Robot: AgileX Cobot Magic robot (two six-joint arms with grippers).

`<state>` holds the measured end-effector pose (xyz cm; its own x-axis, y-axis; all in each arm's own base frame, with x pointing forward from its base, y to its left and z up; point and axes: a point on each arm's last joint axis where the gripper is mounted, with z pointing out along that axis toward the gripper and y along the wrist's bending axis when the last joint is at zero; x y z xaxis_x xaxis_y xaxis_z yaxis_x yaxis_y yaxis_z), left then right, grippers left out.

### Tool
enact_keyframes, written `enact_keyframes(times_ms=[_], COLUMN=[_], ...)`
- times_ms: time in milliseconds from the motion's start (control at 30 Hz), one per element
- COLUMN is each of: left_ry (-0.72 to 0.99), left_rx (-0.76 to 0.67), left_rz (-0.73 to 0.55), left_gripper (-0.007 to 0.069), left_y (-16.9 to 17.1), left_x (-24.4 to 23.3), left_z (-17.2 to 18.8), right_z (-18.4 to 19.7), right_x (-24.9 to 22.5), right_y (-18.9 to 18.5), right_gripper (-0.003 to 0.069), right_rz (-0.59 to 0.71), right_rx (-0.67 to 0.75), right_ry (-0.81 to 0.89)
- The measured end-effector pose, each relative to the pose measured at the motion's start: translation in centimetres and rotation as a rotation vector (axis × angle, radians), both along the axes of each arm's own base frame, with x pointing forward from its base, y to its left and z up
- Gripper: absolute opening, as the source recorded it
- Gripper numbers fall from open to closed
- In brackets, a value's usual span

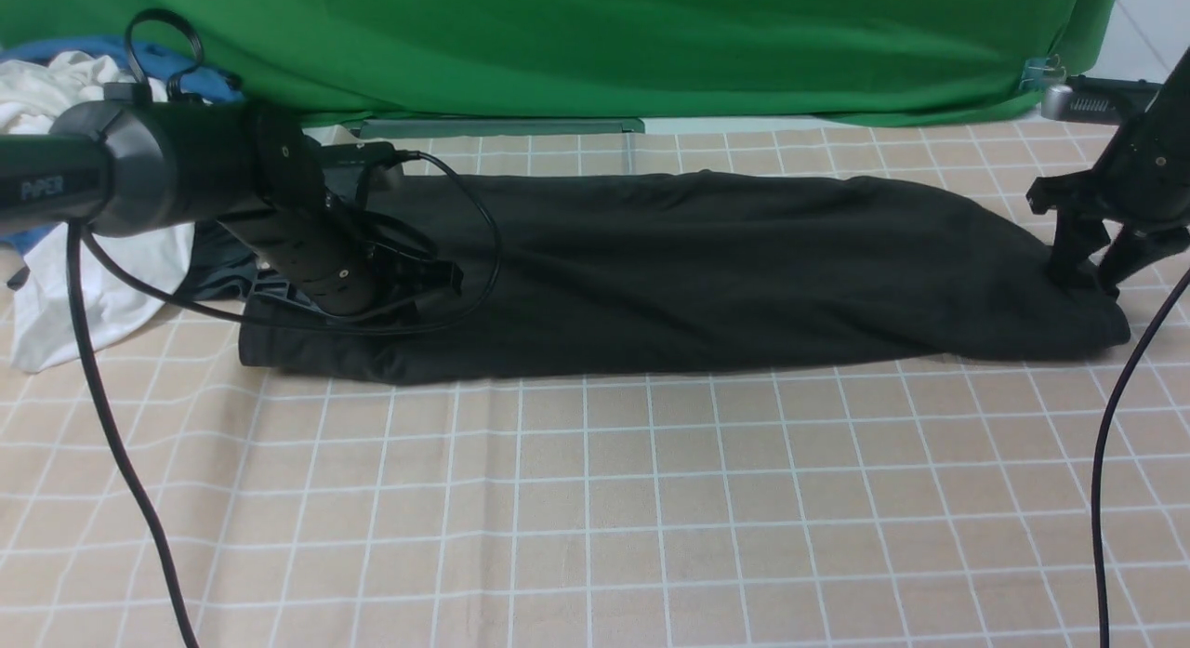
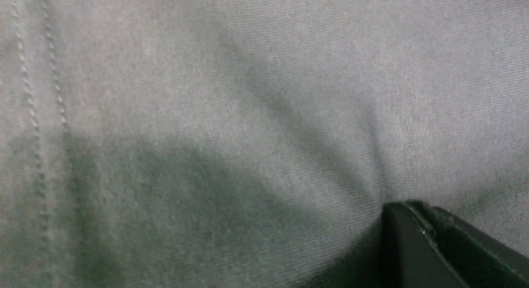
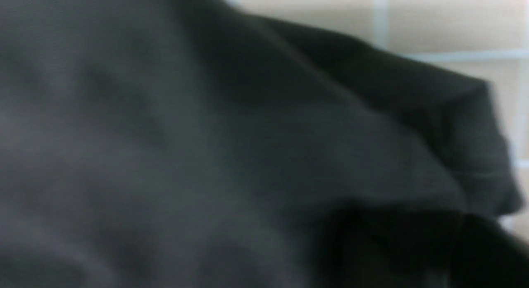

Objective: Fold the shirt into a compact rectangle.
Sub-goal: 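Pull the folded dark garment lengthwise by its ends to straighten it flat on the table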

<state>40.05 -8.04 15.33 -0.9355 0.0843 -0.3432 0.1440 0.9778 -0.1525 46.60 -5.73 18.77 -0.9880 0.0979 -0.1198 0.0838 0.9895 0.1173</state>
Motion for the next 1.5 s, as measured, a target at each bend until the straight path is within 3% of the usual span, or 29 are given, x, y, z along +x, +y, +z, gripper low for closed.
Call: enact_keyframes(times_ms=[67, 100, 400, 500, 633, 700, 800, 867, 1000, 1033, 1100, 1200, 1500], left_ry=[0.000, 0.000, 0.000, 0.003, 0.003, 0.003, 0.003, 0.004, 0.002, 0.003, 0.003, 0.003, 0.004], left_rx=[0.000, 0.000, -0.001, -0.003, 0.001, 0.002, 0.002, 0.002, 0.002, 0.003, 0.003, 0.003, -0.001], left_rz=[0.000, 0.000, 0.000, 0.001, -0.011, -0.013, -0.014, -0.014, -0.015, -0.016, -0.016, -0.017, -0.016], left_gripper=[0.0019, 0.0019, 0.0019, 0.0019, 0.0019, 0.0019, 0.0019, 0.0019, 0.0019, 0.0019, 0.0019, 0.0019, 0.0019], left_y=[0.0, 0.0, 0.0, 0.0, 0.0, 0.0, 0.0, 0.0, 0.0, 0.0, 0.0, 0.0, -0.1], left_x=[0.0, 0.0, 0.0, 0.0, 0.0, 0.0, 0.0, -0.1, 0.0, 0.0, 0.0, 0.0, 0.0], left_z=[0.0, 0.0, 0.0, 0.0, 0.0, 0.0, 0.0, 0.0, 0.0, 0.0, 0.0, 0.0, 0.0], right_z=[0.0, 0.0, 0.2, 0.3, 0.1, -0.3, -1.4, -2.1, -2.2, -2.0, -1.5, -0.5, 2.5], right_x=[0.0, 0.1, 0.1, 0.2, 0.2, 0.3, 0.4, 0.5, 0.6, 0.6, 0.8, 0.9, 1.0], right_y=[0.1, 0.1, 0.0, 0.0, -0.1, -0.2, -0.4, -0.4, -0.4, -0.5, -0.5, -0.7, -1.4], right_gripper=[0.0108, 0.0071, 0.0041, 0.0103, 0.0388, 0.0480, 0.0520, 0.0491, 0.0340, 0.0221, 0.0097, 0.0063, 0.0064], right_rz=[0.011, 0.013, 0.043, 0.043, 0.046, 0.047, 0.046, 0.046, 0.053, 0.069, 0.081, 0.095, 0.104], right_rx=[0.006, 0.007, -0.002, -0.005, -0.022, -0.028, -0.026, -0.023, -0.025, -0.028, -0.031, -0.048, -0.138], right_ry=[-0.004, -0.007, -0.017, -0.019, -0.021, -0.015, 0.007, 0.021, 0.021, 0.013, 0.005, -0.021, -0.102])
